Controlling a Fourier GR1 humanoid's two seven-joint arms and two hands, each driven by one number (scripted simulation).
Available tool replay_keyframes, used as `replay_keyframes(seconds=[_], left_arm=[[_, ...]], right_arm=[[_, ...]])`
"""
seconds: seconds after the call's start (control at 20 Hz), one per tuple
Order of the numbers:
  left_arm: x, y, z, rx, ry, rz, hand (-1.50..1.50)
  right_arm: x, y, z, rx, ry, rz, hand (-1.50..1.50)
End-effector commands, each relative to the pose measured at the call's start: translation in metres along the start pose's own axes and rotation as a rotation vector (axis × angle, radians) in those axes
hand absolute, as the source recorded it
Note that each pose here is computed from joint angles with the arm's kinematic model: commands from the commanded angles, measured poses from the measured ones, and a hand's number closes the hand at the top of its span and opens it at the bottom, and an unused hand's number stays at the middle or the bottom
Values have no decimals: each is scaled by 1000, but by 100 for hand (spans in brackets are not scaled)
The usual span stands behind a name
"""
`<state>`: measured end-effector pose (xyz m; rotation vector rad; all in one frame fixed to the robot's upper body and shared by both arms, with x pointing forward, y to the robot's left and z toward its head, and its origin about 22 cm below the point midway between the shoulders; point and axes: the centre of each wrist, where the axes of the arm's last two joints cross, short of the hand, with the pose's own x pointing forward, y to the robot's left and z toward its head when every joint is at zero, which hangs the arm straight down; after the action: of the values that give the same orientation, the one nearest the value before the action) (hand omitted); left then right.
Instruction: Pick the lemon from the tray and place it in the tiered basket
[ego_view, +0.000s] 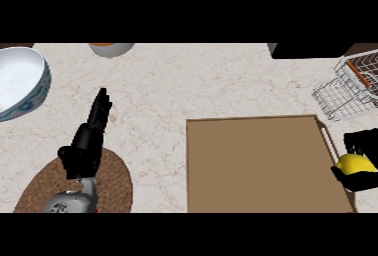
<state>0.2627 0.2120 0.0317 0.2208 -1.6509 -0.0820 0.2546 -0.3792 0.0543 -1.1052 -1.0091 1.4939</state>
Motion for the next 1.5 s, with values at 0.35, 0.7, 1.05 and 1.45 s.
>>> replay_keyframes(seconds=[0.35, 0.7, 1.05, 1.45], left_arm=[[-1, -4, 3, 8, -3, -1, 0], [-11, -3, -17, -24, -5, 13, 0], [6, -25, -6, -33, -24, 5, 0], [-1, -10, -17, -36, -27, 13, 0]], right_arm=[[-44, -140, 97, -283, 113, -119, 150], [-76, -191, 125, -326, 187, -218, 150], [-92, -221, 99, -311, 151, -513, 150], [-95, -256, 53, -363, 204, -454, 150]])
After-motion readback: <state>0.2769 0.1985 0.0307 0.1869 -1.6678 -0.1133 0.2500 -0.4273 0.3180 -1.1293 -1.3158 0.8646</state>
